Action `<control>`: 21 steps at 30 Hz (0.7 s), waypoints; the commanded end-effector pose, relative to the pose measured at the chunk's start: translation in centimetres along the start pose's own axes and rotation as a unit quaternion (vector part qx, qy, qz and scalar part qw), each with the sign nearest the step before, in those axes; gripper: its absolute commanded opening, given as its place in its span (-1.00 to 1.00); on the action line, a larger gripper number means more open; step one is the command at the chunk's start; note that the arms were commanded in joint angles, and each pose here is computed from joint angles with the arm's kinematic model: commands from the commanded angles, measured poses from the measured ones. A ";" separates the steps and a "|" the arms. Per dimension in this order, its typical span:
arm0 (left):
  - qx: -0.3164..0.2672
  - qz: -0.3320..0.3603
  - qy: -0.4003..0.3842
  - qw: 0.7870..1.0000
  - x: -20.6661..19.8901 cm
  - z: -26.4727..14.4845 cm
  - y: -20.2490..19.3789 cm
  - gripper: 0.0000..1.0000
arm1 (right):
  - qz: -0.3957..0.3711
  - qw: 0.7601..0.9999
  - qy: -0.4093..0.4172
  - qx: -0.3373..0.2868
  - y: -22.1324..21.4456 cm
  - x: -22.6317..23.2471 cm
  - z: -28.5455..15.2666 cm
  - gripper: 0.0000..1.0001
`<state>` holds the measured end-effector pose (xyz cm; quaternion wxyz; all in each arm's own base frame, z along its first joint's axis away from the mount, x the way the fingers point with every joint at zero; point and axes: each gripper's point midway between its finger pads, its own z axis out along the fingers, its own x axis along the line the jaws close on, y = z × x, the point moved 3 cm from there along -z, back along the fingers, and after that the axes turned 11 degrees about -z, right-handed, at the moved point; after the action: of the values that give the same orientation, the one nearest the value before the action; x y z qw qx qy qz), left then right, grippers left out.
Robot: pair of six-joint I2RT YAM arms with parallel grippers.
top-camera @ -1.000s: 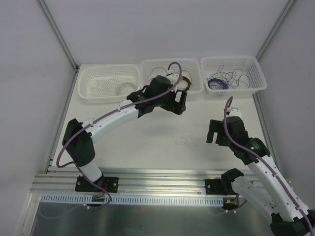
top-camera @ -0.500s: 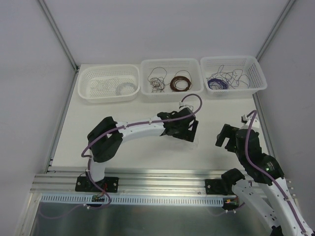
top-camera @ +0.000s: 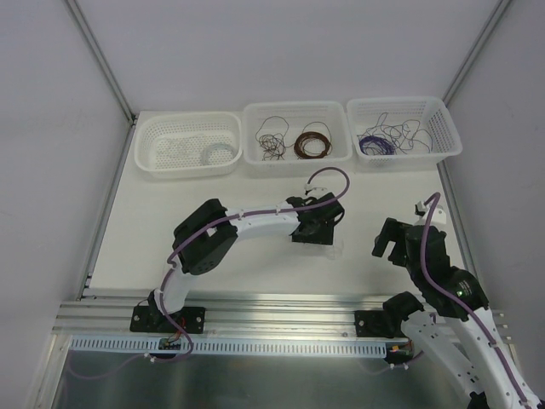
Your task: Untangle the cables
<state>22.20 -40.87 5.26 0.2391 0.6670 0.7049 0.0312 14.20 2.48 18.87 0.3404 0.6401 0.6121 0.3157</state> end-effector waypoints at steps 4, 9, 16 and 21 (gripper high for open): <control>-0.012 0.006 0.044 0.999 1.3 0.8 -0.1 0.08 | 0.000 1.000 0.003 -0.010 0.2 0.0 -0.1 0.94; -0.017 0.041 0.087 0.995 3.3 1.0 -0.2 -0.38 | -0.001 1.000 0.005 -0.012 0.3 0.1 -0.1 0.94; -0.045 0.064 0.130 0.988 6.9 -0.5 1.5 -1.00 | -0.005 1.000 0.010 -0.010 0.5 0.3 0.1 0.94; -0.080 0.070 0.138 0.985 9.9 -4.2 4.0 -1.00 | -0.009 1.000 0.015 0.000 0.3 0.7 0.5 0.94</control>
<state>23.26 -33.97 4.68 0.1946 0.6848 0.6869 0.1463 14.38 2.74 18.89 0.3371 0.6369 0.6153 0.3195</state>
